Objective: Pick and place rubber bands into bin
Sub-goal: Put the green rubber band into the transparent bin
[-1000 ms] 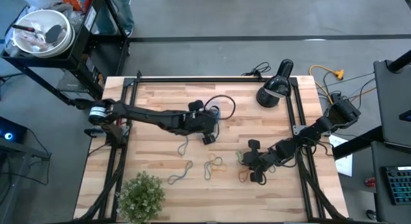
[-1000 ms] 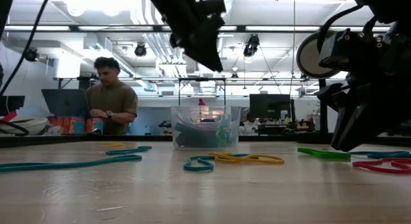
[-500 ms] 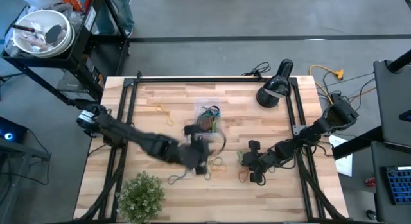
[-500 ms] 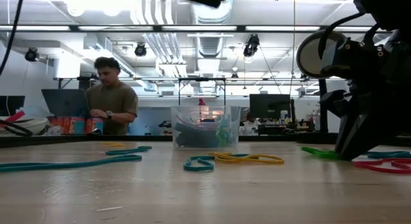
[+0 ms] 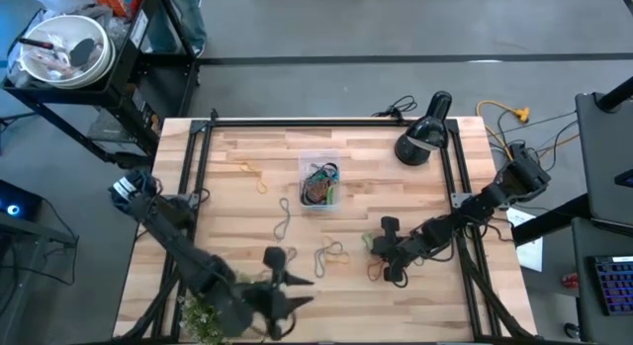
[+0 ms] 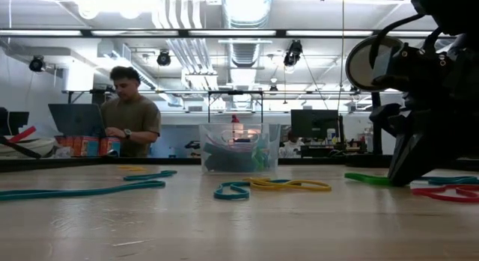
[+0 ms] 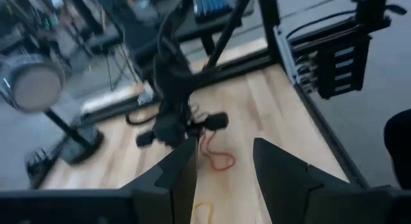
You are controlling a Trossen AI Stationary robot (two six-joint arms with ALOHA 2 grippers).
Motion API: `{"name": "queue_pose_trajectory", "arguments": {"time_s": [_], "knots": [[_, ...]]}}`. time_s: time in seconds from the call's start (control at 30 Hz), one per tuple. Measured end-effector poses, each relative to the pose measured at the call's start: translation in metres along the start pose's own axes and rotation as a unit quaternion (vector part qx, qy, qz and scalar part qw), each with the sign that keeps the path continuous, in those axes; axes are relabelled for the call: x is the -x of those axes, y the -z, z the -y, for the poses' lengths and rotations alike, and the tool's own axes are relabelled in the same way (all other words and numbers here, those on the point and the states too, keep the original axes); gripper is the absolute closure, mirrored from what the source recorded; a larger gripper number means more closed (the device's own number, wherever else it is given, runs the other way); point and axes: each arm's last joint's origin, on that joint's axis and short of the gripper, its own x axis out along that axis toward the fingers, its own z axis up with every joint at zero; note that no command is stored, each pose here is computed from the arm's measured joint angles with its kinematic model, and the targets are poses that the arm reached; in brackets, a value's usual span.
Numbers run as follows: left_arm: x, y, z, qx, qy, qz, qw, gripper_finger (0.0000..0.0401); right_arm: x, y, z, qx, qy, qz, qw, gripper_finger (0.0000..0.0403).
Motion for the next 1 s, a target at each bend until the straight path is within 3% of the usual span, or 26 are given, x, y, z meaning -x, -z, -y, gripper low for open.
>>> {"name": "queue_pose_trajectory", "arguments": {"time_s": [0.37, 0.63, 0.8, 1.0], "knots": [[0.026, 0.0, 0.023, -0.032, 0.005, 0.015, 0.999, 0.0264, 0.01, -0.026, -0.017, 0.087, 0.022, 0.058, 0.994, 0.0395], [0.026, 0.018, 0.029, -0.063, 0.01, -0.01, 0.998, 0.0264, 0.024, -0.069, -0.026, 0.191, 0.081, 0.128, 0.97, 0.0395], [0.024, 0.033, 0.03, -0.093, 0.009, -0.035, 0.995, 0.0264, 0.031, -0.1, -0.017, 0.243, 0.135, 0.15, 0.949, 0.0395], [0.025, 0.04, 0.028, -0.112, 0.007, -0.059, 0.992, 0.0264, 0.032, -0.13, 0.012, 0.258, 0.182, 0.151, 0.937, 0.0395]]}}
